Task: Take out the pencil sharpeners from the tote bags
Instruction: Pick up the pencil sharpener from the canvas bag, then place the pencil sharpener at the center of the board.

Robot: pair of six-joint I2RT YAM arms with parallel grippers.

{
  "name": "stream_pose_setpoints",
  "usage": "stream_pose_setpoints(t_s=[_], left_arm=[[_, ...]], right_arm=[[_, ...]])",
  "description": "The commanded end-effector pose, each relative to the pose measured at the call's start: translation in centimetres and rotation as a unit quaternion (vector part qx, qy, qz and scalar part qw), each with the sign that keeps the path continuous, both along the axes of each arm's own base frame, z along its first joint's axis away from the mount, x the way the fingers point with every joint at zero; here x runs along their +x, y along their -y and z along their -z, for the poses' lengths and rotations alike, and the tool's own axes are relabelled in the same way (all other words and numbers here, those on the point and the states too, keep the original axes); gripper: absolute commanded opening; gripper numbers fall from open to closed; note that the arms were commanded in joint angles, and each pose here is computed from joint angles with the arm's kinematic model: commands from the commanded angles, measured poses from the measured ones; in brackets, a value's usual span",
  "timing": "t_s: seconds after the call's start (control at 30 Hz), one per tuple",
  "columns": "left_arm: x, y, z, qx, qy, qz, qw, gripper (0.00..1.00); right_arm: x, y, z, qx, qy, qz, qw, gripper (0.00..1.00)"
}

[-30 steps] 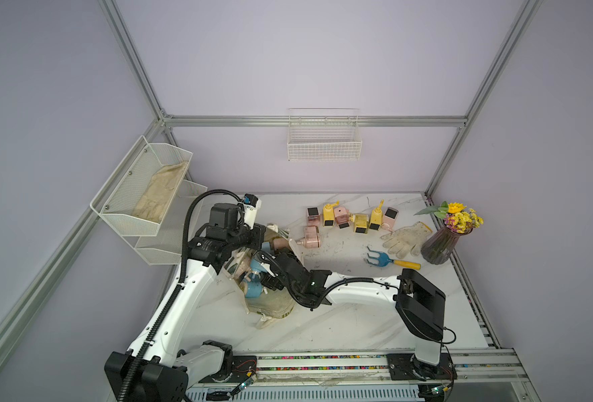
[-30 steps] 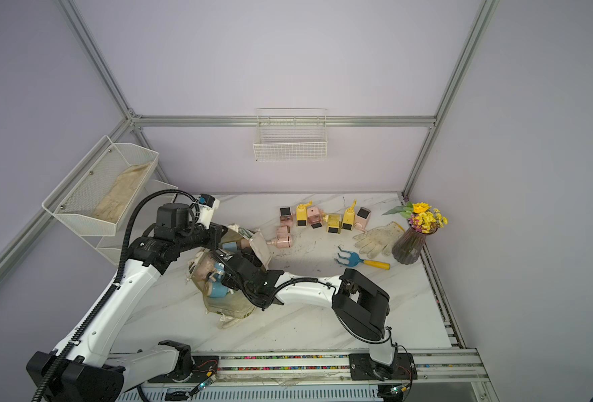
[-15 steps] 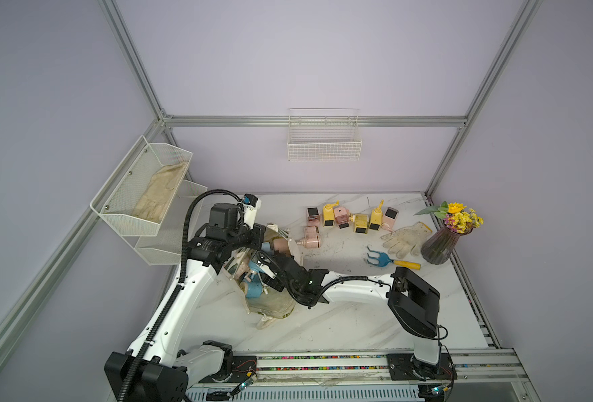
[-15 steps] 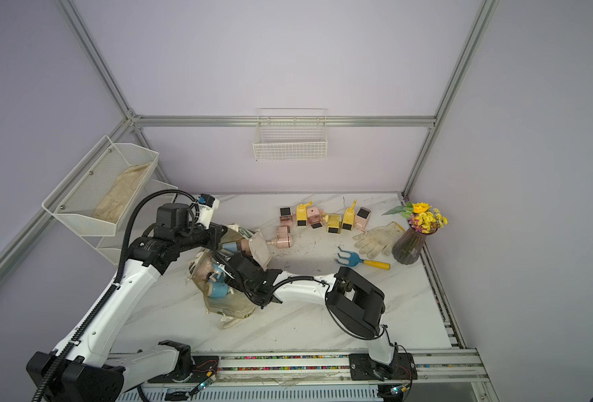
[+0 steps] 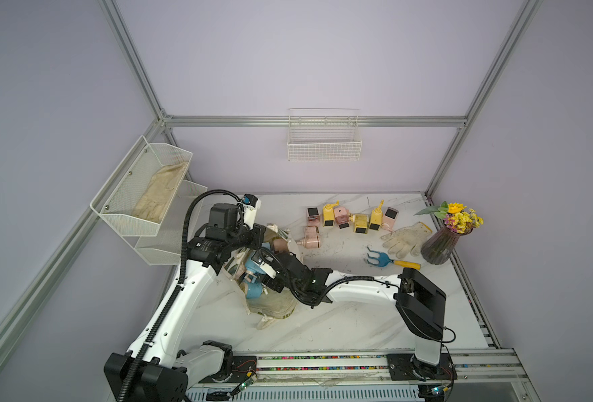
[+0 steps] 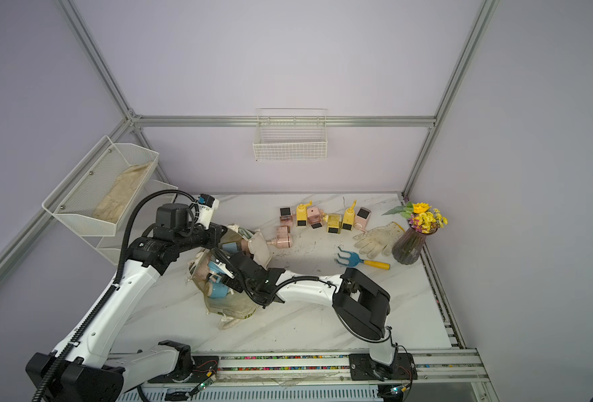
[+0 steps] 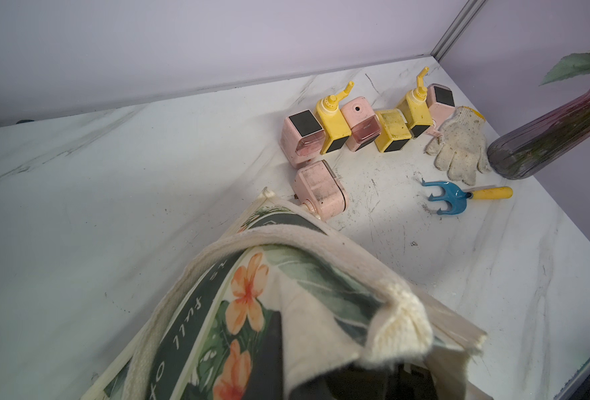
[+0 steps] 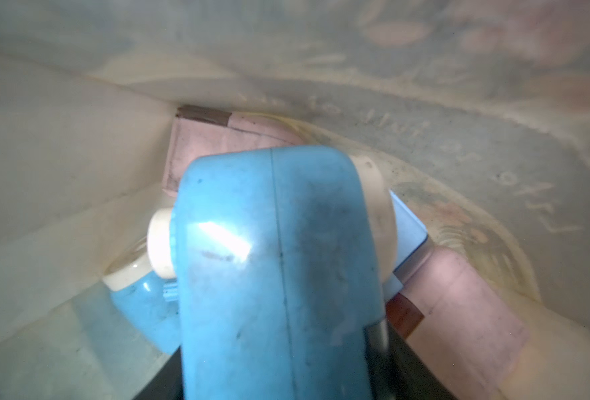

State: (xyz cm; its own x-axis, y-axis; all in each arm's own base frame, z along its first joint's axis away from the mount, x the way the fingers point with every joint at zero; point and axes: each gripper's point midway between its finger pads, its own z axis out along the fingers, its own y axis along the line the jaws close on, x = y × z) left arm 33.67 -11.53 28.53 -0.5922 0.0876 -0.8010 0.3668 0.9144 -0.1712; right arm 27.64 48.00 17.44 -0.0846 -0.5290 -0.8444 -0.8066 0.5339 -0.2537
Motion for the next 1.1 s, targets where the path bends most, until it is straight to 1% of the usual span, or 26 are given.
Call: stream_pose_setpoints(t_s=[0.0, 0.13, 0.23, 0.5, 0.6, 0.67, 0.73, 0.77, 0.97, 1.07], left_arm=[[-0.1, 0.5, -3.1, -0.027, 0.063, 0.011, 0.998, 0.05], [0.2, 0.5, -2.8, -0.031, 0.054, 0.01, 0.998, 0.05], [0.2, 0.3, -2.8, -0.032, 0.054, 0.008, 0.998, 0.05], [0.2, 0.1, -2.9, -0.032, 0.055, 0.004, 0.998, 0.05], [0.3, 0.0, -2.9, -0.031, 0.056, 0.002, 0.998, 0.05], [0.2, 0.0, -2.9, -0.032, 0.056, 0.003, 0.998, 0.05], [0.3, 0.0, -2.9, -0.031, 0.055, 0.002, 0.998, 0.05], [0.3, 0.0, -2.8, -0.031, 0.054, 0.002, 0.998, 0.05], [0.3, -0.1, -2.7, -0.029, 0.054, 0.0, 0.998, 0.05], [0.3, -0.1, -2.9, -0.029, 0.056, 0.0, 0.998, 0.05]], right_arm=[[-1.5, 0.7, -5.2, 0.061, 0.004, -0.008, 0.998, 0.3], [-2.8, 2.2, -6.8, 0.078, -0.01, -0.008, 0.997, 0.29], [-4.3, 3.3, -9.1, 0.108, -0.017, -0.021, 0.994, 0.29], [-7.0, 5.0, -15.6, 0.2, -0.024, -0.064, 0.977, 0.27], [-8.2, 5.2, -17.7, 0.231, -0.038, -0.087, 0.968, 0.27], [-8.5, 5.6, -18.7, 0.241, -0.036, -0.091, 0.965, 0.27], [-8.4, 5.7, -18.8, 0.243, -0.039, -0.088, 0.965, 0.27], [-8.5, 6.6, -20.0, 0.256, -0.034, -0.087, 0.962, 0.27], [-8.0, 9.3, -21.4, 0.284, -0.039, -0.083, 0.954, 0.26], [-7.3, 10.7, -21.7, 0.297, -0.046, -0.068, 0.951, 0.26]])
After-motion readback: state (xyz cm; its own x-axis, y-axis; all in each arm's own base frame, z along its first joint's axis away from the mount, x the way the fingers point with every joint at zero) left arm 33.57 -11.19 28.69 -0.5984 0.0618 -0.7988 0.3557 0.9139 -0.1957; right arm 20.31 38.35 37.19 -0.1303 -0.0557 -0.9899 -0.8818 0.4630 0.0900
